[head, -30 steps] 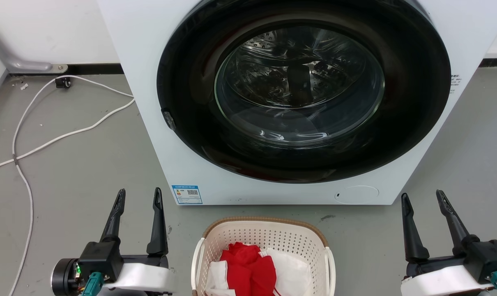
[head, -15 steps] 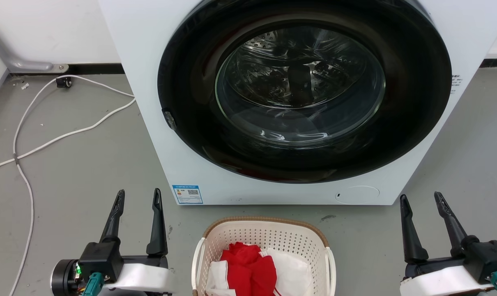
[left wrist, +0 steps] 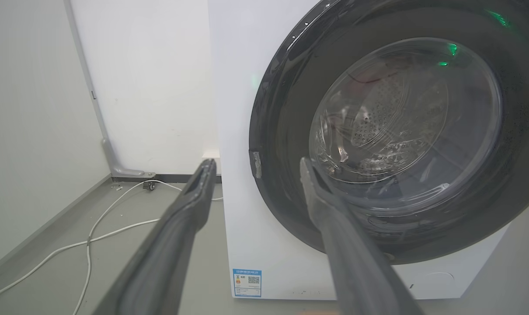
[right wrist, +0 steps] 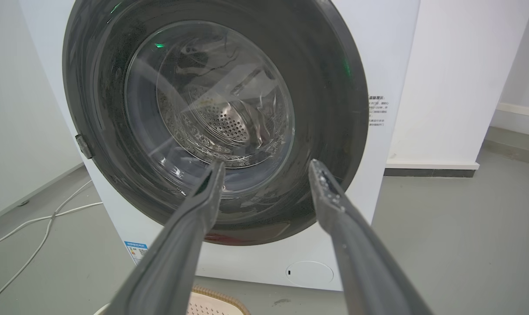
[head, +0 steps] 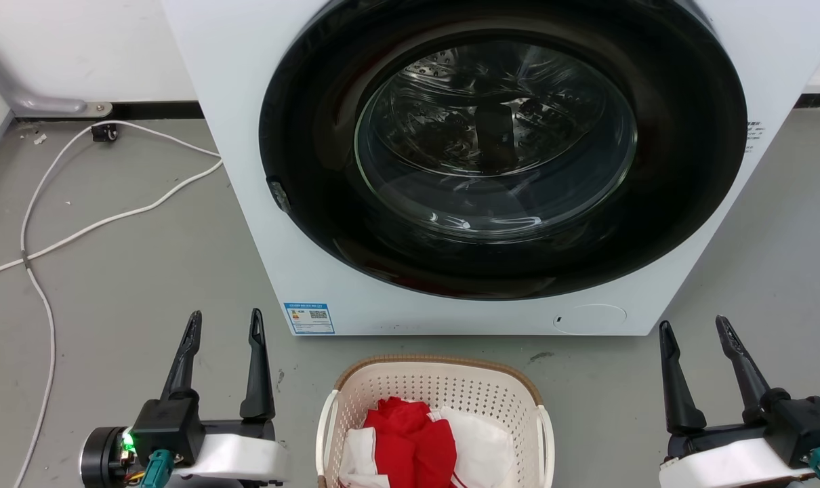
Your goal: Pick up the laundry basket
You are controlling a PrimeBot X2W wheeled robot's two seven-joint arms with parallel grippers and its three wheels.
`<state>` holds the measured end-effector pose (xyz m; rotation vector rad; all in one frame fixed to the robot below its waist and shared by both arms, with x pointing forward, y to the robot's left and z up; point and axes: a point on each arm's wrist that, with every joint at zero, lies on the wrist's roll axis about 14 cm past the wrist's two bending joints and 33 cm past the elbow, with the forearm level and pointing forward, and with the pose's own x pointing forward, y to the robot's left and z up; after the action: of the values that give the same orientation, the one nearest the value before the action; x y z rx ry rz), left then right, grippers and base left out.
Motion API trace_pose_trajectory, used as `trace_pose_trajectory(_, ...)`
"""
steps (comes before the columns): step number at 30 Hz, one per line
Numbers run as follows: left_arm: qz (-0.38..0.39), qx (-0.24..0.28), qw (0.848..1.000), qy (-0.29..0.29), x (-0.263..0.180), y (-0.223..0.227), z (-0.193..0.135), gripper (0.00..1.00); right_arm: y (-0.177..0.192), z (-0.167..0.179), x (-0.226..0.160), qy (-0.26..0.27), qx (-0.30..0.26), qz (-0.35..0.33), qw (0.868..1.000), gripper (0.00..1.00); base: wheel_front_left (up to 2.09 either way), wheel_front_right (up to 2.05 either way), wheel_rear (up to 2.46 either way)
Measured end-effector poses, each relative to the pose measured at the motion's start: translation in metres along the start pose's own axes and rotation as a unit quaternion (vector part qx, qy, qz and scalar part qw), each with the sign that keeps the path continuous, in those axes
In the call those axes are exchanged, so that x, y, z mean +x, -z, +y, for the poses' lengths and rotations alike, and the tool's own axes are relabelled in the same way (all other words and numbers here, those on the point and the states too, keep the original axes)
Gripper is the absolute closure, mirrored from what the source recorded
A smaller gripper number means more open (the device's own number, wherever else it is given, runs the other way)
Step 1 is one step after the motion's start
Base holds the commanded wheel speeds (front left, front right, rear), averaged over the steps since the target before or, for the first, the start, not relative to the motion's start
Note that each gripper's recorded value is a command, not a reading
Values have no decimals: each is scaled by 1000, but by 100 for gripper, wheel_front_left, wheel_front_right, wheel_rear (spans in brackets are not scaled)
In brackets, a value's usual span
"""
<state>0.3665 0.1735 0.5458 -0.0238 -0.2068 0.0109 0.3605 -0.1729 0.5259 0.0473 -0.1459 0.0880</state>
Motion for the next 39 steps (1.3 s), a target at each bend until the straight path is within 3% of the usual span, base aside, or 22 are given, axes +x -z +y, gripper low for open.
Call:
trace_pose_trajectory(14,18,9,1000,3,10,15,0,0,15,5,8,-10,-6,21,1000,0,0,0,0)
trace_pose_trajectory(19,49,14,999,10,23,39,-1,0,30,14,24,-28,-17,39,999,0,0,0,0)
trace_pose_trajectory(27,123,14,992,25,46,98,-3,0,88,23,44,-54,-38,117,991,0,0,0,0)
trace_pose_trajectory(39,248,18,966,71,70,203,-17,0,190,22,58,-78,-55,249,964,0,0,0,0)
